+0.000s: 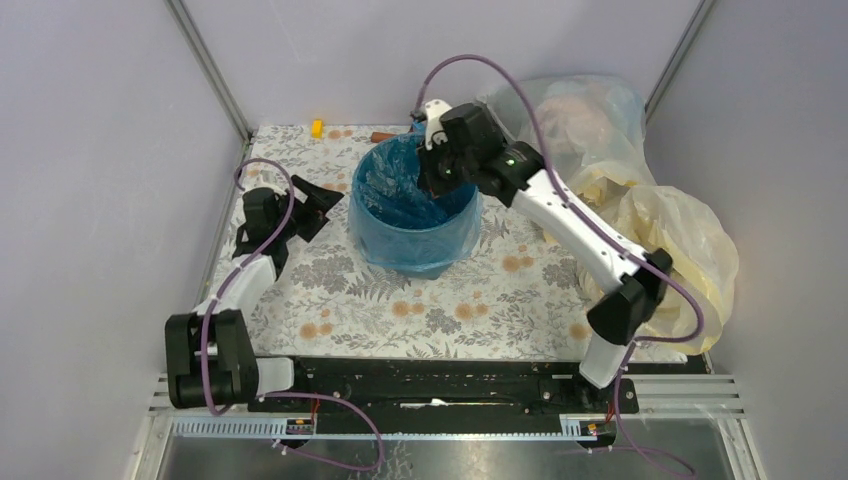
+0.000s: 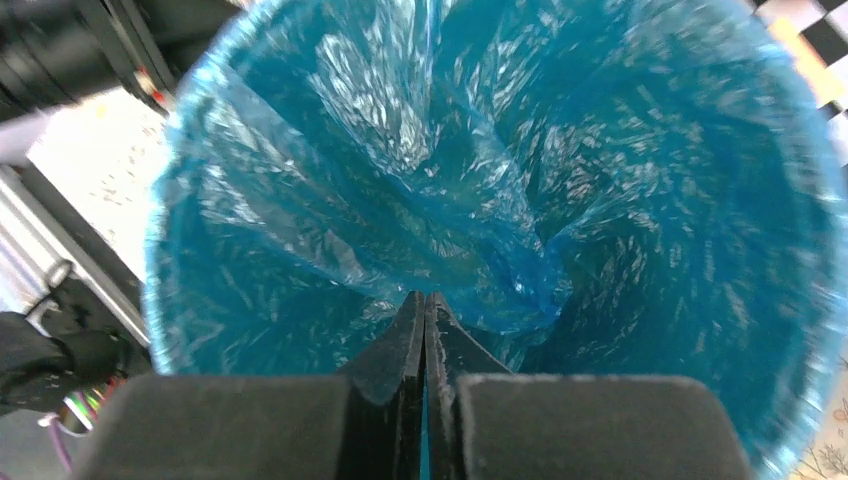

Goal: Put the trash bags into the trash bin

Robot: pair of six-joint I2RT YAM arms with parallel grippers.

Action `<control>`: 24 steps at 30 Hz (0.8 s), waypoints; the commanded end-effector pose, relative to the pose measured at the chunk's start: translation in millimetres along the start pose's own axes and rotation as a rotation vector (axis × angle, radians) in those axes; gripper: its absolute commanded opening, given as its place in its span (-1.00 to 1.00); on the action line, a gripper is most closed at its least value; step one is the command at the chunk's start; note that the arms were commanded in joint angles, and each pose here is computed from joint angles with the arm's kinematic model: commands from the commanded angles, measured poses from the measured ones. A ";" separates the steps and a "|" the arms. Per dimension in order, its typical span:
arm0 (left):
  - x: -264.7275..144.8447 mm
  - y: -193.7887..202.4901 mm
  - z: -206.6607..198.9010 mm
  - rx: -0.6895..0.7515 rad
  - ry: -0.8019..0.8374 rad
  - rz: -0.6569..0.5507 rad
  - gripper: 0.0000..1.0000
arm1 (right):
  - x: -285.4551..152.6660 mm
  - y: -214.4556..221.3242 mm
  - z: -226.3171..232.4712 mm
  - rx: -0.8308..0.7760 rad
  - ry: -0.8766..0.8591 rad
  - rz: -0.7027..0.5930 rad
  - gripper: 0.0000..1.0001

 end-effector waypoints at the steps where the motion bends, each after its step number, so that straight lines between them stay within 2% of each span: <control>1: 15.7 -9.0 -34.7 0.022 0.158 0.007 0.76 | 17.3 13.6 1.6 -0.101 0.046 0.140 -1.00; 7: 50.1 -0.6 -35.0 0.038 0.143 0.053 0.69 | 56.4 34.5 1.3 -0.142 0.025 0.260 -1.00; 14: 86.4 11.3 4.1 0.008 0.033 0.097 0.62 | 100.7 74.1 -4.5 -0.187 0.004 0.397 -1.00; 24: 97.2 16.6 34.3 0.002 -0.068 0.118 0.61 | 130.6 115.2 -2.2 -0.159 -0.049 0.488 -1.00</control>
Point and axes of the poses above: each gripper's point midway between its finger pads, its own x axis out along the fingers, its own z axis along the line the jaws close on, y = z × x, the point moved 6 cm from there along -x, back along the fingers, and after that the axes turned 10 degrees about -x, right-handed, at the moved point
